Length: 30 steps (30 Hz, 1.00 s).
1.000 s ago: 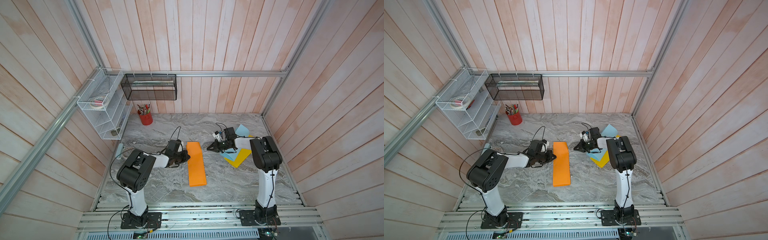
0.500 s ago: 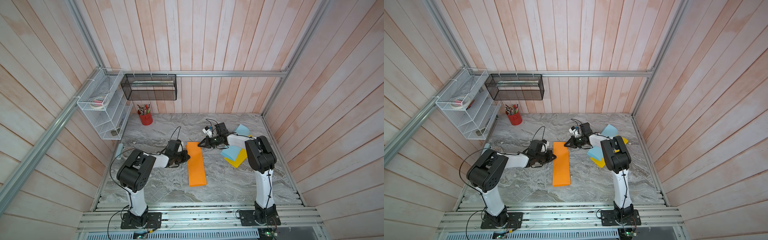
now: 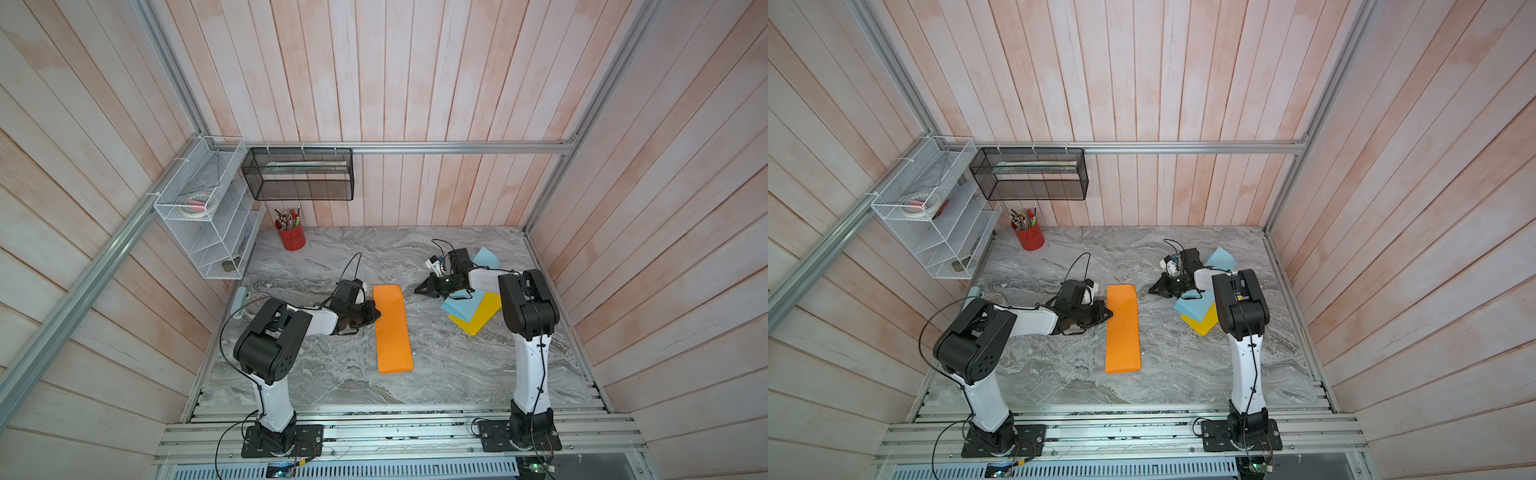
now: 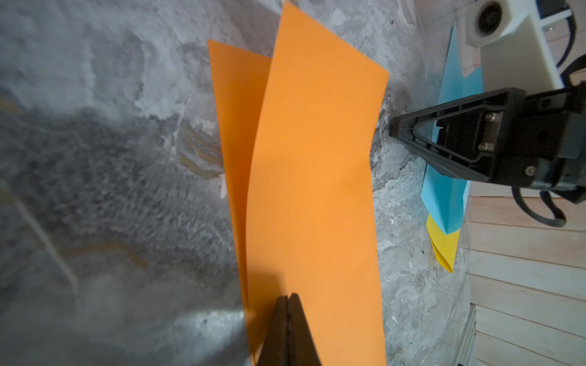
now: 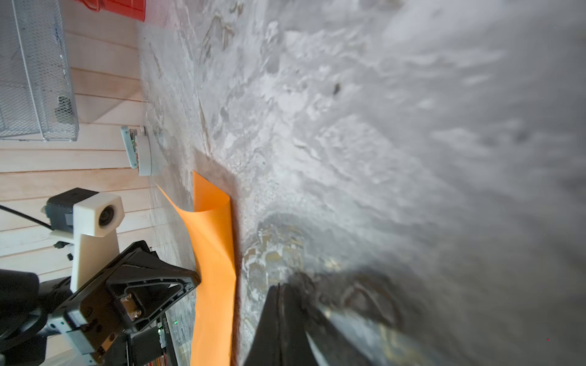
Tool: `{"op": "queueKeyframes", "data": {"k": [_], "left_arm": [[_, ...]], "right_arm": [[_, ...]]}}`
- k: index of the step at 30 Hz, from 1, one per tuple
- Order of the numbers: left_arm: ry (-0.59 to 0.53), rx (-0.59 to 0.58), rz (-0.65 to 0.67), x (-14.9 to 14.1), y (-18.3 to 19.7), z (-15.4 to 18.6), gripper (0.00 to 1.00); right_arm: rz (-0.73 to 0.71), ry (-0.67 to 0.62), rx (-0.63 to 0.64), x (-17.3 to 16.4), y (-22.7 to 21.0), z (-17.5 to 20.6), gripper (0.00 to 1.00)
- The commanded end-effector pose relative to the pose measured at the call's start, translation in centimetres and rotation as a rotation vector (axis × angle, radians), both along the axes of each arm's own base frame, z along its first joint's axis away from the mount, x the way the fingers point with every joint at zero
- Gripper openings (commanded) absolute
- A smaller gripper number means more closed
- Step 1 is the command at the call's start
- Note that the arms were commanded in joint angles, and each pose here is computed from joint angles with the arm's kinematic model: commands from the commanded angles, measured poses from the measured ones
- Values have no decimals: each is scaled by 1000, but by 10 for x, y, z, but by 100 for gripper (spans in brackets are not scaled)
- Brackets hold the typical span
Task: Fold the rectangular paper in half along the long edge
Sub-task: Fold the paper at the center of the board.
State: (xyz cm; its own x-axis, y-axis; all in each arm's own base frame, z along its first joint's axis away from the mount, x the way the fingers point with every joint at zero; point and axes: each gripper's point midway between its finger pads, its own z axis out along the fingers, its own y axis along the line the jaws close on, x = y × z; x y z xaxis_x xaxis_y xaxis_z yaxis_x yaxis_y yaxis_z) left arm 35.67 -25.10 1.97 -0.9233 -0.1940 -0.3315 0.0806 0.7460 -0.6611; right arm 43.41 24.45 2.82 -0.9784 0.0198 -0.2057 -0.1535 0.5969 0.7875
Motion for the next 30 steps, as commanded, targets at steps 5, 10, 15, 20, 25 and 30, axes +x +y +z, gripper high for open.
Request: {"op": "queueKeyframes", "data": {"k": [5, 10, 15, 20, 25, 30], "left_arm": [[253, 176, 14, -53, 32, -69, 0], [253, 176, 13, -53, 31, -69, 0], [254, 172, 8, -53, 29, -69, 0], [253, 175, 4, -53, 28, -69, 0], [256, 185, 5, -55, 31, -71, 0], [260, 187, 4, -56, 31, -72, 0]], "right_arm": [[119, -57, 43, -14, 53, 37, 0], [115, -23, 35, -7, 64, 18, 0], [101, 10, 9, -1, 61, -7, 0], [55, 45, -54, 1, 40, -31, 0], [-17, 51, -103, 7, 3, -32, 0], [-28, -4, -73, 13, 0, 3, 0]]}}
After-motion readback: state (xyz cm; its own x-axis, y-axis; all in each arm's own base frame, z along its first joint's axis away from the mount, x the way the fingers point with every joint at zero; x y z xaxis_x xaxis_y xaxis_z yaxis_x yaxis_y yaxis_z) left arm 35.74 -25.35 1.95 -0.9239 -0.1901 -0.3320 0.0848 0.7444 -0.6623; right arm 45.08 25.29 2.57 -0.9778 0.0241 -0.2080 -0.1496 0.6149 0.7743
